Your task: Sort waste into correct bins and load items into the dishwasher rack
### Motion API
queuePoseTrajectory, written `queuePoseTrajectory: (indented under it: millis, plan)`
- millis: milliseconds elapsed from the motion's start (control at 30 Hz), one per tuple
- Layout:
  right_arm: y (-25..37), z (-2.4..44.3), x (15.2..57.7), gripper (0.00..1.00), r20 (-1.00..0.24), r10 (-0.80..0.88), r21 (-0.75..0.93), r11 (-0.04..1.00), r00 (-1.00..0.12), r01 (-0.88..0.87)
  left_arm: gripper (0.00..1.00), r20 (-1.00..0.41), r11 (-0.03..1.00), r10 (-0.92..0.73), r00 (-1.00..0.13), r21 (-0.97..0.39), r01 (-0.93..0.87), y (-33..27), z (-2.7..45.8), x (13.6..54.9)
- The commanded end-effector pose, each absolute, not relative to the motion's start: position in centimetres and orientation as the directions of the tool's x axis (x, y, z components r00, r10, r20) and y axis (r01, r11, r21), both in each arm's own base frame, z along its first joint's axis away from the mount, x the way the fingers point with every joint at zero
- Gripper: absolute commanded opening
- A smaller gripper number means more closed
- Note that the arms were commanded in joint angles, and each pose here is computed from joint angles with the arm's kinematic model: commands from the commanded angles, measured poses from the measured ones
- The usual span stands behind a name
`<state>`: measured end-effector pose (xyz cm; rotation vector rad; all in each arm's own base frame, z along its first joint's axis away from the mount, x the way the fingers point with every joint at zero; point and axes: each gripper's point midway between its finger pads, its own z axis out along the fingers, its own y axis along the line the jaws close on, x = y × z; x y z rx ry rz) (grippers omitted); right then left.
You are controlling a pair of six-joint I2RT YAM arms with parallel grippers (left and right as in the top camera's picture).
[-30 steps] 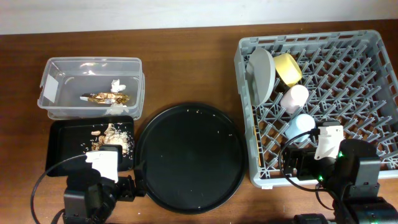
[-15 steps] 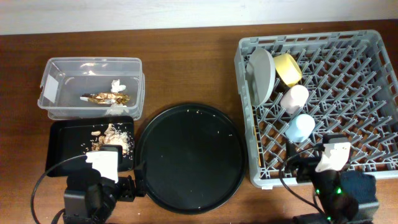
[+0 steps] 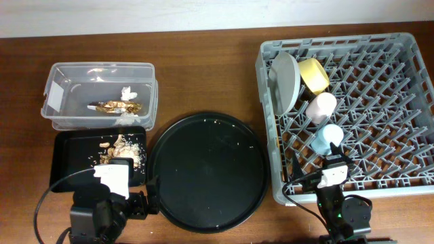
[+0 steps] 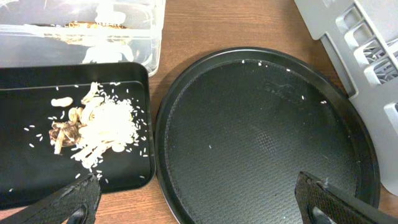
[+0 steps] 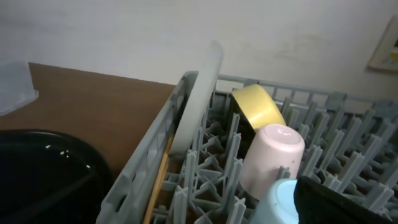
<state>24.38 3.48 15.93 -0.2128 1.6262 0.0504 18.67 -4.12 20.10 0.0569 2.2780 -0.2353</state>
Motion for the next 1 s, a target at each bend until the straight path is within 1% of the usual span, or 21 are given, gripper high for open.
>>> queuePoseTrajectory:
  millis: [0,567,600,667,767,800,867,900,967]
  plan:
    - [4.0,15.8,24.3,0.99,-0.990,-0.134,-0.123,0.972,-0.044,-0.198,0.99,-0.753,0.981,-0.020,-0.657,-0.143,0.133,-4.2,20.0,18.6]
    - [4.0,15.8,24.3,0.99,-0.990,-0.134,-0.123,0.972,-0.044,-0.198,0.99,-0.754,0.981,-0.021,-0.656,-0.143,0.133,-4.2,20.0,18.6]
    - [4.0,15.8,24.3,0.99,-0.990,-0.134,-0.123,0.972,-0.044,-0.198,0.99,-0.767,0.991,-0.040,-0.641,-0.111,0.071,-2.8,20.1,18.7]
    - [4.0,15.8,24.3,0.99,-0.990,-0.134,-0.123,0.972,-0.043,-0.198,0.99,-0.778,0.994,-0.081,-0.623,-0.112,0.011,-1.6,19.0,18.4]
    - [4.0,15.8,24.3,0.99,-0.990,-0.134,-0.123,0.972,-0.044,-0.198,0.99,-0.854,0.993,-0.106,-0.509,-0.118,-0.010,-1.0,17.1,19.4]
    - [4.0,15.8,24.3,0.99,-0.990,-0.135,-0.124,0.972,-0.044,-0.198,0.99,-0.900,0.993,-0.111,-0.421,-0.122,-0.001,-1.0,16.5,20.5]
    - [4.0,15.8,24.3,0.99,-0.990,-0.134,-0.123,0.972,-0.044,-0.198,0.99,-0.942,0.992,-0.113,-0.316,-0.123,0.012,-1.0,16.5,21.9]
    - [4.0,15.8,24.3,0.99,-0.990,-0.134,-0.123,0.972,-0.044,-0.198,0.99,-0.975,0.992,-0.115,-0.188,-0.122,0.028,-1.0,17.2,23.3]
    - [4.0,15.8,24.3,0.99,-0.990,-0.134,-0.123,0.972,-0.044,-0.198,0.99,-0.992,0.992,-0.117,-0.048,-0.119,0.040,-0.9,18.1,24.3]
